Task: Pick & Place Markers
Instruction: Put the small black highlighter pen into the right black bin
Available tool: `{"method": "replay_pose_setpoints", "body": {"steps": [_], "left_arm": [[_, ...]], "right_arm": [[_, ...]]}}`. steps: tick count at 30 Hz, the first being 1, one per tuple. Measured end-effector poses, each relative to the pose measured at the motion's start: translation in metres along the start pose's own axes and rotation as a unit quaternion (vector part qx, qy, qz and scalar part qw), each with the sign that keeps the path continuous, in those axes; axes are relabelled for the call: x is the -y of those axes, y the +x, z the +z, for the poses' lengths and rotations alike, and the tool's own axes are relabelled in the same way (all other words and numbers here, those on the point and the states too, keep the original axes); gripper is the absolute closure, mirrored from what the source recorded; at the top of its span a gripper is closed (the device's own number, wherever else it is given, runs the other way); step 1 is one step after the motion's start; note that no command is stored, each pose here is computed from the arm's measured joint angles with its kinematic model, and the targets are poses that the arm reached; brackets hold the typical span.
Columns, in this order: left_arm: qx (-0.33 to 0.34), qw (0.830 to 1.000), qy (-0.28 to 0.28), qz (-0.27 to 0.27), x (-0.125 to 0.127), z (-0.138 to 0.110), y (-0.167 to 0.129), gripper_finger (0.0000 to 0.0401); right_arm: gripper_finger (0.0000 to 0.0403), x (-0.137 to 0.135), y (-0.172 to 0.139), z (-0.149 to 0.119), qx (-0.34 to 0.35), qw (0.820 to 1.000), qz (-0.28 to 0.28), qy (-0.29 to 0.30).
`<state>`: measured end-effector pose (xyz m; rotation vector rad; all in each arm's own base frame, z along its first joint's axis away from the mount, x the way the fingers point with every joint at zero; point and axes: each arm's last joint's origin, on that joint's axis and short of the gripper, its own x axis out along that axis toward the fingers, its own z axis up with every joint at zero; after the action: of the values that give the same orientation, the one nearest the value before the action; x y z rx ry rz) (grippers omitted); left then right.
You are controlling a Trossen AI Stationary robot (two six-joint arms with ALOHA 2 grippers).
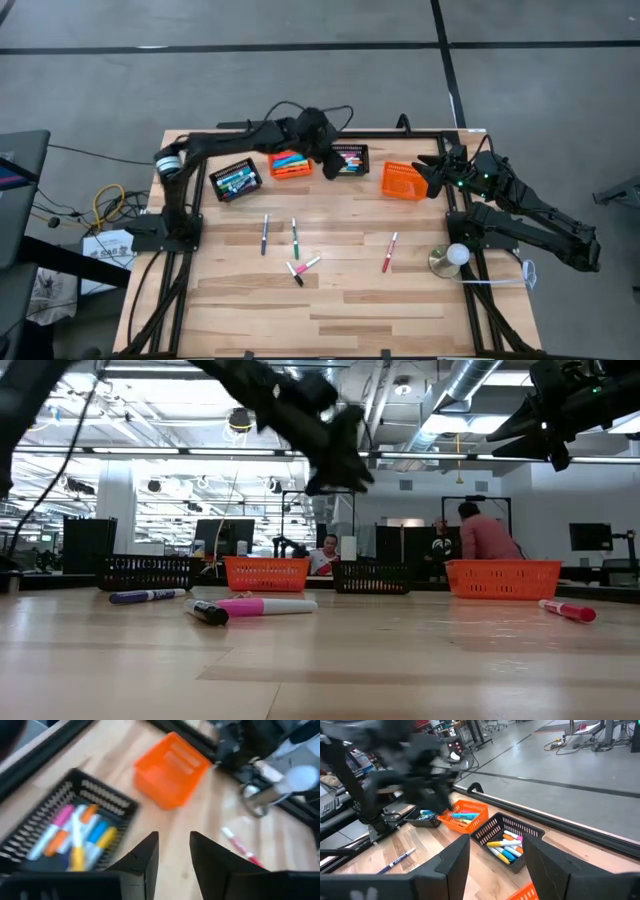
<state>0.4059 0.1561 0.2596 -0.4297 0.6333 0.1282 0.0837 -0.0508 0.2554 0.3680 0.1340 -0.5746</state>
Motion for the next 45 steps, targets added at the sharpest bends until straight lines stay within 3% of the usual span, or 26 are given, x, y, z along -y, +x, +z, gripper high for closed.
{"method": "replay_pose_setpoints", "body": {"steps": [7, 12, 21, 30, 36, 45], "left_arm": [[0.018, 0.999, -0.008, 0.044, 0.088, -0.035, -0.030, 0.0292], [0.011, 0.997, 0.024, 0.069, 0.129, -0.072, -0.039, 0.0292], [-0.042, 0.997, -0.041, 0.054, 0.156, -0.125, -0.036, 0.0293], [-0.070, 0.981, -0.174, 0.043, 0.179, -0.154, -0.036, 0.0293], [-0.077, 0.959, -0.272, 0.038, 0.193, -0.163, -0.039, 0.0293], [-0.091, 0.904, -0.417, 0.035, 0.212, -0.177, -0.044, 0.0293]], "right_arm": [[0.0232, 0.000, 0.000, 0.000, 0.000, 1.000, 0.000, 0.000], [0.0230, 0.000, 0.000, 0.000, 0.000, 1.000, 0.000, 0.000], [0.0232, 0.000, 0.000, 0.000, 0.000, 1.000, 0.000, -0.001], [0.0230, 0.000, 0.000, 0.000, 0.000, 1.000, 0.000, -0.004], [0.0231, 0.000, 0.000, 0.000, 0.000, 1.000, 0.000, -0.004], [0.0232, 0.000, 0.000, 0.000, 0.000, 1.000, 0.000, -0.004]]}}
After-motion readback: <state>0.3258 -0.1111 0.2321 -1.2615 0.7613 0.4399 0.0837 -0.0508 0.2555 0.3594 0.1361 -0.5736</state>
